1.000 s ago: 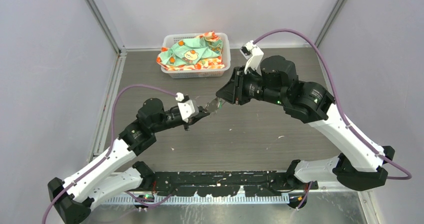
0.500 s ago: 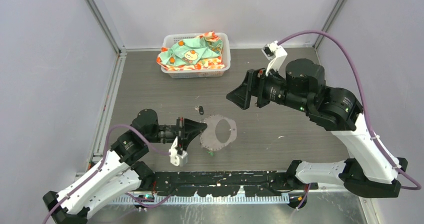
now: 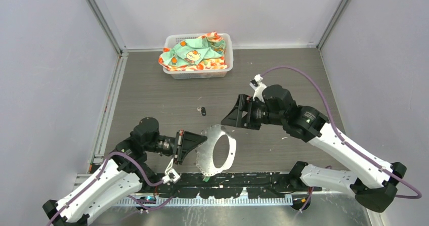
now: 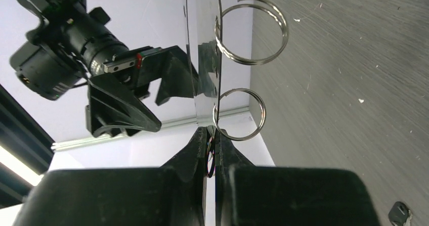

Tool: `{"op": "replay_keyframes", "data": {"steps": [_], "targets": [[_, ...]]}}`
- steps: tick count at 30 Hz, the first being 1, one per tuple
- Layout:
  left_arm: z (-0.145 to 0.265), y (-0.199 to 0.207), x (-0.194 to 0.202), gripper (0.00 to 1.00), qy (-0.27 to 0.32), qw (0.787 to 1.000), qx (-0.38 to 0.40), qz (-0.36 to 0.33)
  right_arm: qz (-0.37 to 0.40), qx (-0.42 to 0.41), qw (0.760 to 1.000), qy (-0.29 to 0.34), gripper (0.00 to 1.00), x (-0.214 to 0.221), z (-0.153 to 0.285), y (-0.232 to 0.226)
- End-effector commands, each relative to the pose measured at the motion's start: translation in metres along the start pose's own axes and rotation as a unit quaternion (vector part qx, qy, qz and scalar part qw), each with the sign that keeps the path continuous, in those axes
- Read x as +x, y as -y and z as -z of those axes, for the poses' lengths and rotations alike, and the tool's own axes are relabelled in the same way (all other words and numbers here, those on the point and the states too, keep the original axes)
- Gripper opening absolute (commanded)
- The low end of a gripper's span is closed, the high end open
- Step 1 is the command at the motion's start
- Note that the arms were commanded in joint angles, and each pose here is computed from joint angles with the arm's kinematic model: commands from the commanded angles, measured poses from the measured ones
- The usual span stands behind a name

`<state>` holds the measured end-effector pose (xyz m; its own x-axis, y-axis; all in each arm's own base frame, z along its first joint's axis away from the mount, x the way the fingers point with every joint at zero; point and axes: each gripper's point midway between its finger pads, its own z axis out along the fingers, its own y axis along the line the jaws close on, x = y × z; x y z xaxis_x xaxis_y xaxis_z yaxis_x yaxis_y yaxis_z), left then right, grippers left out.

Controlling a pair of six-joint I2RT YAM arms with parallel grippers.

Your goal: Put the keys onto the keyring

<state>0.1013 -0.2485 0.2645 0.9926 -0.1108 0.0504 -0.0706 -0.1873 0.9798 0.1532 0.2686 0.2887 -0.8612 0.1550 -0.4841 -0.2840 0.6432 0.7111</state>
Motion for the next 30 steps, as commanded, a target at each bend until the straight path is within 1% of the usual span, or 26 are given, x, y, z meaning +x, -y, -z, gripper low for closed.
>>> {"op": "replay_keyframes", "data": {"steps": [1, 4, 8, 11, 15, 18, 20, 21, 22, 24, 27, 28, 30], "targets": [[-0.001, -0.009, -0.004, 0.0, 0.01, 0.998, -0.007, -0.061, -0.086, -0.127, 0.988, -0.007, 0.78, -0.003, 0.007, -0.05], [0.0, -0.007, 0.001, 0.0, -0.004, 0.998, -0.001, -0.056, -0.115, -0.142, 0.983, -0.019, 0.74, 0.004, 0.005, -0.049], [0.001, -0.006, 0.007, 0.0, -0.019, 0.999, 0.002, -0.049, -0.141, -0.162, 0.976, -0.029, 0.67, 0.015, 0.003, -0.045], [0.001, -0.01, 0.01, 0.0, -0.023, 0.999, -0.005, -0.046, -0.144, -0.177, 0.973, -0.034, 0.59, 0.019, 0.0, -0.044], [0.001, -0.012, 0.012, 0.0, -0.026, 0.999, -0.006, -0.032, -0.135, -0.201, 0.97, -0.032, 0.44, 0.017, -0.004, -0.05], [0.001, -0.013, 0.007, 0.0, -0.012, 1.0, -0.006, -0.008, -0.119, -0.199, 0.973, -0.024, 0.28, 0.012, -0.011, -0.051], [0.001, -0.012, 0.003, 0.0, -0.003, 1.0, -0.004, 0.025, -0.111, -0.202, 0.973, -0.022, 0.16, 0.008, -0.014, -0.054], [0.002, -0.012, 0.001, 0.03, 0.0, 0.999, -0.001, 0.044, -0.107, -0.204, 0.973, -0.021, 0.1, 0.007, -0.015, -0.055], [0.003, -0.013, 0.0, 0.14, 0.002, 0.998, 0.0, 0.062, -0.101, -0.208, 0.973, -0.018, 0.03, 0.005, -0.014, -0.057], [0.006, -0.01, -0.003, 0.46, 0.004, 0.993, 0.015, 0.117, -0.091, -0.205, 0.975, -0.008, 0.01, 0.0, -0.013, -0.056], [0.011, 0.001, -0.01, 0.76, 0.001, 0.975, 0.053, 0.214, -0.065, -0.193, 0.979, 0.002, 0.01, -0.005, -0.006, -0.053], [0.013, 0.003, -0.01, 0.83, -0.005, 0.967, 0.058, 0.246, -0.053, -0.19, 0.98, 0.006, 0.01, -0.007, -0.004, -0.052], [0.015, 0.002, -0.01, 0.88, -0.02, 0.949, 0.052, 0.312, -0.044, -0.191, 0.981, 0.011, 0.01, -0.01, 0.001, -0.052]]}}
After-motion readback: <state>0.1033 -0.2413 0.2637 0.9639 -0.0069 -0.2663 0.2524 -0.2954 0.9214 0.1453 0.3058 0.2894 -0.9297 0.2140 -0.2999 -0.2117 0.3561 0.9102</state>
